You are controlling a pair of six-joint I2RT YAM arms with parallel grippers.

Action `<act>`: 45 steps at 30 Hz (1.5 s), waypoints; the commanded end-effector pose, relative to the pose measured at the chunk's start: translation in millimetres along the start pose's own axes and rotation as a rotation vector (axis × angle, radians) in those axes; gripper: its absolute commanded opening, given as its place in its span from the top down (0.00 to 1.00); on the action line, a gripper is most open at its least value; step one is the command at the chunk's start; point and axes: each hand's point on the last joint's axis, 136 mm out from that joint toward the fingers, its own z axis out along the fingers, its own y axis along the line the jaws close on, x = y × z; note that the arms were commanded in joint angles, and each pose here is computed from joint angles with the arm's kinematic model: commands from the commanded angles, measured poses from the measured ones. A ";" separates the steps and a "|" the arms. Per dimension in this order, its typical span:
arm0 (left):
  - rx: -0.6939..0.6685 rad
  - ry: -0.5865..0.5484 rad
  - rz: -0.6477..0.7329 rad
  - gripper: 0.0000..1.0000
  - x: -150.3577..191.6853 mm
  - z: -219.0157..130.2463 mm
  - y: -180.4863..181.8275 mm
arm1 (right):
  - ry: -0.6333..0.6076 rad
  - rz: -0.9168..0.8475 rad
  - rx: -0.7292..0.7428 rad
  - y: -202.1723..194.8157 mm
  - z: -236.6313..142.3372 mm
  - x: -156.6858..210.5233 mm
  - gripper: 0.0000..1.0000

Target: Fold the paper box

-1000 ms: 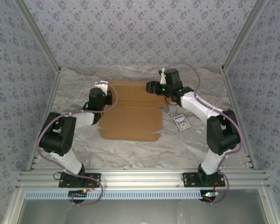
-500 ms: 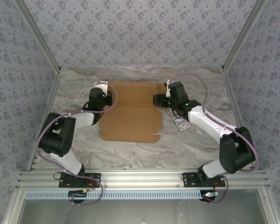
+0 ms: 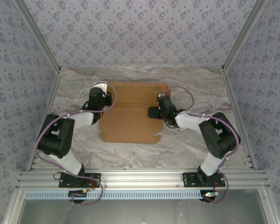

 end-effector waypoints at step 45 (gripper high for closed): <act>0.020 -0.074 -0.017 1.00 -30.9 -5.3 -6.3 | -0.154 -0.111 -0.287 59.1 32.8 -24.1 0.56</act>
